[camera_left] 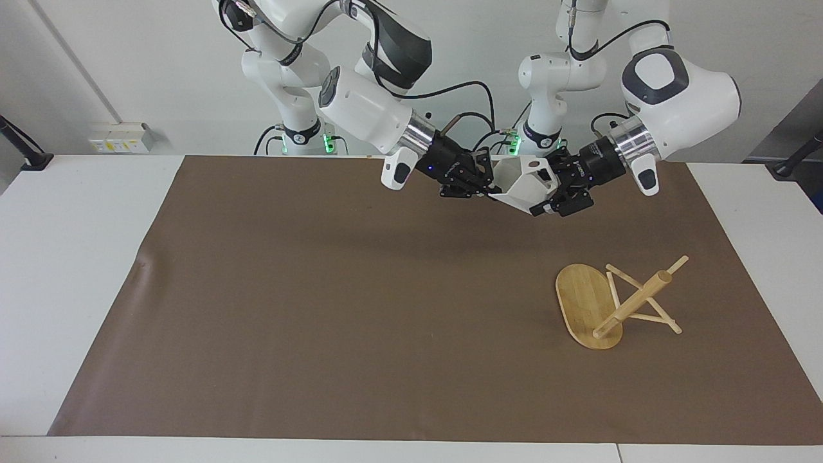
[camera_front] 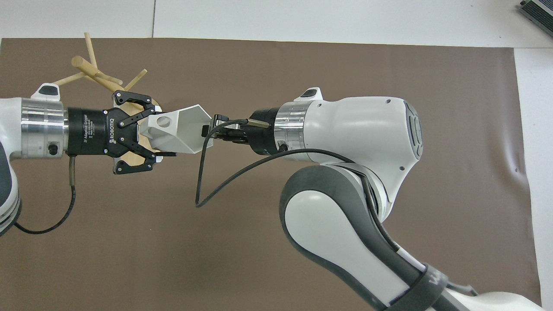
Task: Hang cup on rack
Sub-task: 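Release the cup from the right gripper and withdraw the right gripper, then move the cup with the left gripper toward the wooden mug tree peg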
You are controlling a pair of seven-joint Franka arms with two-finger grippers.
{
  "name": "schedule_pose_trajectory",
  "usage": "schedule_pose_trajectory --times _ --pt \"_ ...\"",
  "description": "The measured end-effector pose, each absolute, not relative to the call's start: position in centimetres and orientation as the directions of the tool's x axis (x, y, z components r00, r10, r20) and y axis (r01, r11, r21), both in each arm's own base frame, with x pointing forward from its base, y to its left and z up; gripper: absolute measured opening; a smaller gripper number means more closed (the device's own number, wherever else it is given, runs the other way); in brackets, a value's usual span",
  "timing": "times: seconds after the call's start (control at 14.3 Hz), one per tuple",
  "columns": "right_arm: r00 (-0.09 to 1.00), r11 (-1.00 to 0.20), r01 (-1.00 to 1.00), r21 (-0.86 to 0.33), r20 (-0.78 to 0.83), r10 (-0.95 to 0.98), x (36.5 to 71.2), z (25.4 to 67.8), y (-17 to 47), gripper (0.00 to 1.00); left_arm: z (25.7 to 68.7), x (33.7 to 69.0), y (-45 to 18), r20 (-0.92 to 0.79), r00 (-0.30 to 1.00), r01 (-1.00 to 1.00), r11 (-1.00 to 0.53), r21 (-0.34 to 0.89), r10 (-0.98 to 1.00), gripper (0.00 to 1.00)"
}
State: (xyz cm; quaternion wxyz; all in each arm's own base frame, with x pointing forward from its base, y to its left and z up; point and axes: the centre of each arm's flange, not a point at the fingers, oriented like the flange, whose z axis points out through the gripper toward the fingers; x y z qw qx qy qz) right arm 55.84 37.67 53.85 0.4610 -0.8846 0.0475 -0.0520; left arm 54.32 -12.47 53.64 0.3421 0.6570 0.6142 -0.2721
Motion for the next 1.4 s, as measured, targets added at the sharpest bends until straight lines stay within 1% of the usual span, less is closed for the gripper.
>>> schedule_pose_trajectory --times 0.07,0.14,0.35,0.49,0.56,0.63,0.77,0.91,0.98,1.12,1.19,1.4 --pt "0.99 -0.57 -0.039 -0.821 0.045 -0.133 55.8 53.9 37.7 0.15 53.6 54.4 -12.0 -0.777 0.092 0.993 -0.004 0.115 0.622 0.73" --pt "0.99 -0.57 -0.04 -0.821 0.045 -0.134 55.8 53.9 37.7 0.24 53.6 54.5 -11.7 -0.777 0.089 0.993 0.002 0.115 0.623 0.73" --pt "0.989 -0.571 -0.045 -0.82 0.046 -0.143 56.2 53.8 37.2 0.59 53.6 54.5 -11.6 -0.778 0.086 0.994 0.004 0.114 0.623 0.73" --pt "0.988 -0.571 -0.046 -0.819 0.048 -0.148 56.4 53.8 36.8 0.79 53.4 54.3 -11.8 -0.78 0.061 0.996 0.015 0.09 0.623 0.73" --pt "0.988 -0.572 -0.047 -0.819 0.048 -0.15 56.5 53.8 36.7 0.91 53.0 54.1 -11.9 -0.78 0.045 0.997 0.019 0.072 0.624 0.73" --pt "0.987 -0.572 -0.049 -0.819 0.048 -0.153 56.6 53.7 36.6 0.99 52.5 53.8 -12.1 -0.78 0.03 0.998 0.022 0.055 0.625 0.73" --pt "0.985 -0.58 -0.061 -0.812 0.046 -0.168 57.4 53.5 35.4 1.0 51.6 53.3 -12.1 -0.764 0.014 0.999 0.017 0.033 0.645 0.73" --pt "0.983 -0.63 -0.076 -0.773 0.046 -0.175 59.3 53.5 31.2 1.0 51.1 52.9 -11.9 -0.721 -0.002 1.0 0.015 0.011 0.693 0.73" --pt "0.985 -0.674 -0.074 -0.735 0.051 -0.164 60.3 53.8 28.5 1.0 51.0 52.9 -11.7 -0.712 -0.045 0.999 0.048 -0.016 0.701 0.73" --pt "0.989 -0.777 -0.061 -0.627 0.066 -0.13 61.7 55.6 22.3 1.0 51.0 53.1 -11.6 -0.695 -0.157 0.986 0.152 -0.07 0.701 0.73" --pt "0.99 -0.831 -0.057 -0.553 0.076 -0.118 62.2 56.4 19.1 1.0 50.8 53.1 -11.9 -0.686 -0.208 0.976 0.197 -0.095 0.697 0.73" --pt "0.989 -0.932 -0.052 -0.36 0.109 -0.098 62.9 56.7 12.3 1.0 49.6 53.2 -12.2 -0.662 -0.32 0.939 0.319 -0.127 0.678 0.73"
